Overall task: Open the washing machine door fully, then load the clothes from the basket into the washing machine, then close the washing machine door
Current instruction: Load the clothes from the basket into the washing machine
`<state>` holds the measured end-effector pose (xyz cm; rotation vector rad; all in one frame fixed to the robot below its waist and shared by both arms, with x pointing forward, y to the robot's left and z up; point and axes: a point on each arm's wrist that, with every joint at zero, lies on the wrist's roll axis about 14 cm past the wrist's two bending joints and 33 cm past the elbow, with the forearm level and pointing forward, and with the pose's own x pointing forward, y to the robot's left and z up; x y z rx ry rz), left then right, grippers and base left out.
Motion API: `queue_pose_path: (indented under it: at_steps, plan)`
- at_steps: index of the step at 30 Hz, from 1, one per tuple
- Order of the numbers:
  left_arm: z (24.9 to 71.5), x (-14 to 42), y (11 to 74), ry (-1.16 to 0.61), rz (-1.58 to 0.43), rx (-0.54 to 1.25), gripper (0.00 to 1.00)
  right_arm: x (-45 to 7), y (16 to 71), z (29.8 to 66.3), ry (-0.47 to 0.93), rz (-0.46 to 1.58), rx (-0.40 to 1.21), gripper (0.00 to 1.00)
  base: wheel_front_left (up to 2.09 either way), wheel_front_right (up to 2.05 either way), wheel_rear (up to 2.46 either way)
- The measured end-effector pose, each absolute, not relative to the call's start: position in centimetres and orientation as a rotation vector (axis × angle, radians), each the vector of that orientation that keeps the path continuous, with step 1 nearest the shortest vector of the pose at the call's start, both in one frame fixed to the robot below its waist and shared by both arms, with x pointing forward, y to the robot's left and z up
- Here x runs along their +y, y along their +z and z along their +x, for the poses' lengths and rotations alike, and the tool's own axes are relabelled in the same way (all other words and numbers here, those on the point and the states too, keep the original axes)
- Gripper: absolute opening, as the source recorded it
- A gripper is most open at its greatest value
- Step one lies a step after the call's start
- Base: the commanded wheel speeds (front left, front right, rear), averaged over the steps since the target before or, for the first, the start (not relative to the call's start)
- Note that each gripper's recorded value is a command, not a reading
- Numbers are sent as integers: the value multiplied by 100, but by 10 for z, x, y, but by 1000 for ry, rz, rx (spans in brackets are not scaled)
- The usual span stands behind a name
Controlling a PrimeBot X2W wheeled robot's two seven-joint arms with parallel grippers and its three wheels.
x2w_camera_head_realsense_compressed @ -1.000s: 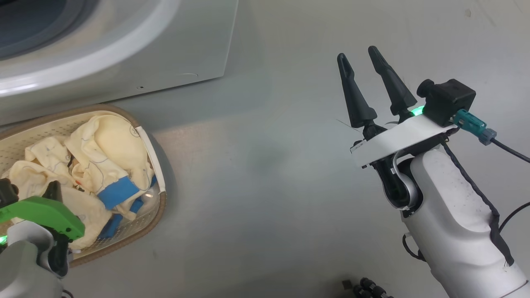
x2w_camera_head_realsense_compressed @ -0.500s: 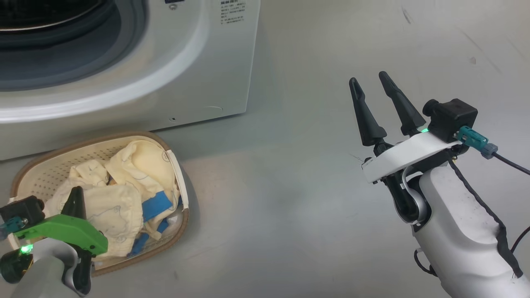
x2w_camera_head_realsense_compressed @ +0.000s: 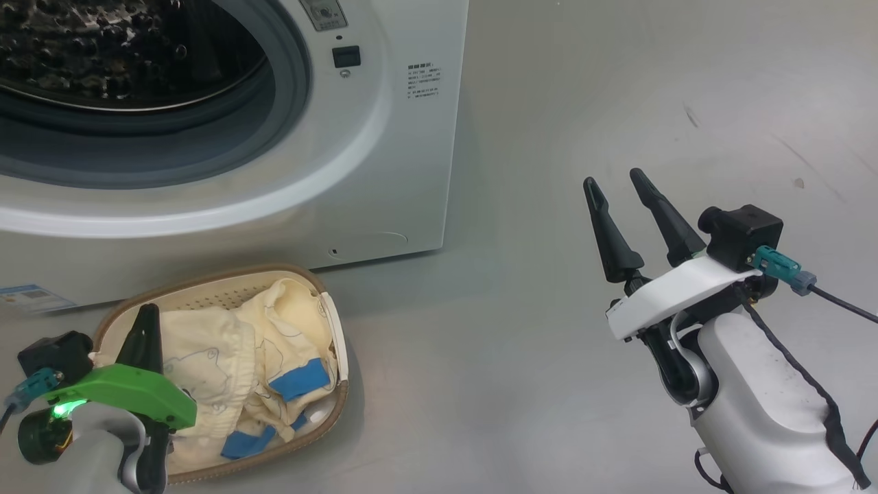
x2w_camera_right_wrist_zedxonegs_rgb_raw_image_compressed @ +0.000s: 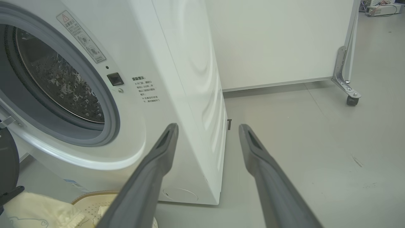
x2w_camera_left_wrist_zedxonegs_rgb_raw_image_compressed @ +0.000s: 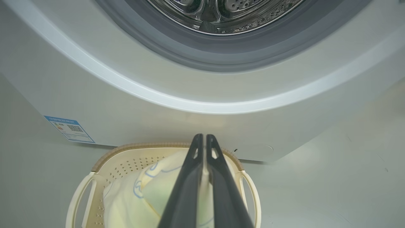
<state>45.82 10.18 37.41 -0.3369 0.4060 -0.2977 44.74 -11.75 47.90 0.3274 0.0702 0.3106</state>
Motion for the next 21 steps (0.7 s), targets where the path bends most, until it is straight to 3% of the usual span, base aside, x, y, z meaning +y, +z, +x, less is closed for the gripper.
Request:
queue_pose_path:
  at_steps: [21]
  plan:
    - [452, 106, 522, -379, -302, -13, 0, -117, 509, 408, 333, 336, 15, 100, 0, 0, 0]
